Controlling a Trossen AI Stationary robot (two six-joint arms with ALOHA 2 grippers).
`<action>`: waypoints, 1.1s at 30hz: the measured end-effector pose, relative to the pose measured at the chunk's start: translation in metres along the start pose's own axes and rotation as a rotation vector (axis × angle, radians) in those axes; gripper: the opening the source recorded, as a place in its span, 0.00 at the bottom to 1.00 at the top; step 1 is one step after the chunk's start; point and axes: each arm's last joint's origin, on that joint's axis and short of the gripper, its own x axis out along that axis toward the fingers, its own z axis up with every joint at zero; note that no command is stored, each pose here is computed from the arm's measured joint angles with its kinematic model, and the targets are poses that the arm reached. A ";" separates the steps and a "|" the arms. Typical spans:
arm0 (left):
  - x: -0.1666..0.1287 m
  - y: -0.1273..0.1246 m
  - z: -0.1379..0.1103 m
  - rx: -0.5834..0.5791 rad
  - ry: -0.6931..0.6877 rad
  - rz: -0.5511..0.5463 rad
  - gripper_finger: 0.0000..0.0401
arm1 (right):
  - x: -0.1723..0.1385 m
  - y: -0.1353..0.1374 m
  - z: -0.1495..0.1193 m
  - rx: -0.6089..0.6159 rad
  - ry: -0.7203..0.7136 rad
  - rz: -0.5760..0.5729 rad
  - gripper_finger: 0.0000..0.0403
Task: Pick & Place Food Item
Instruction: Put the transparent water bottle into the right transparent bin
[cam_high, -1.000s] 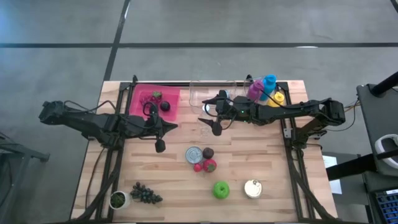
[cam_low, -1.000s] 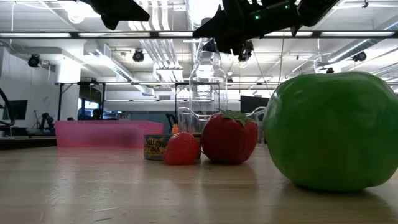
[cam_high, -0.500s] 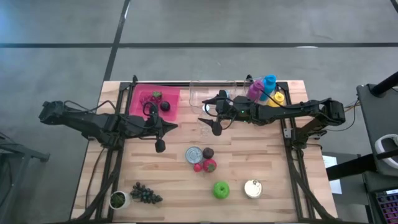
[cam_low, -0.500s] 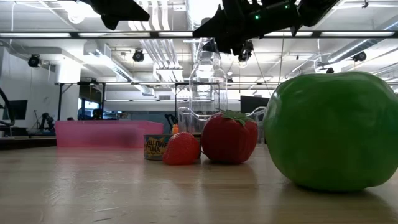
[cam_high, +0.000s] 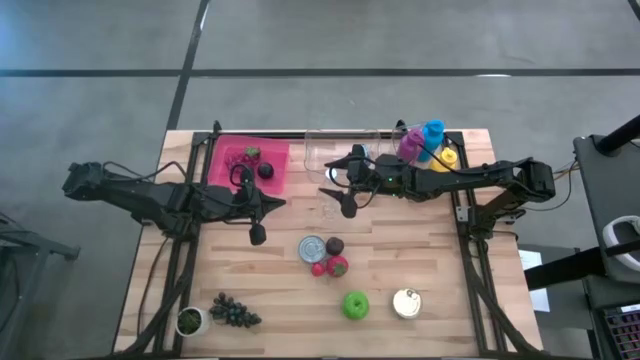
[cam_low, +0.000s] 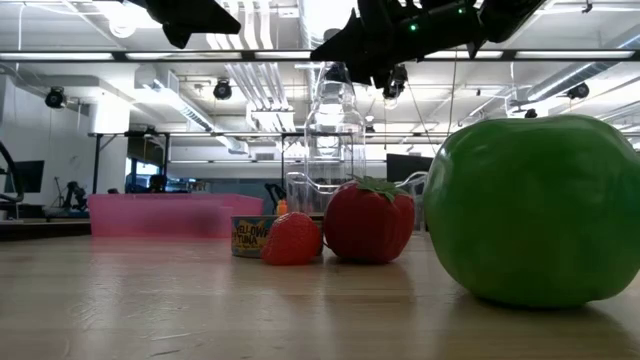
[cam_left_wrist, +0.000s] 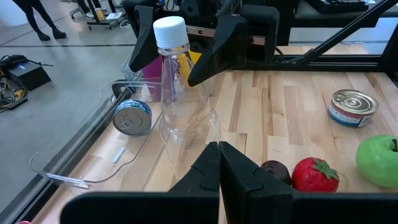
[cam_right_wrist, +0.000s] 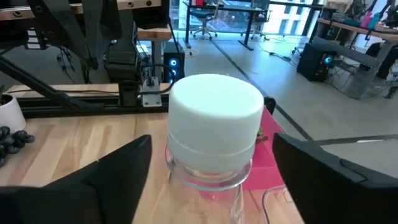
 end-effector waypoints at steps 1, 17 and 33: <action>0.000 0.000 0.000 0.000 0.000 0.000 0.00 | 0.000 0.000 0.000 0.000 0.000 0.000 0.79; 0.000 0.000 0.000 0.000 0.000 0.000 0.00 | 0.000 0.000 0.000 0.008 0.000 0.000 0.50; 0.000 0.000 0.000 0.000 0.000 0.000 0.00 | 0.000 0.000 0.001 0.011 -0.005 0.000 0.39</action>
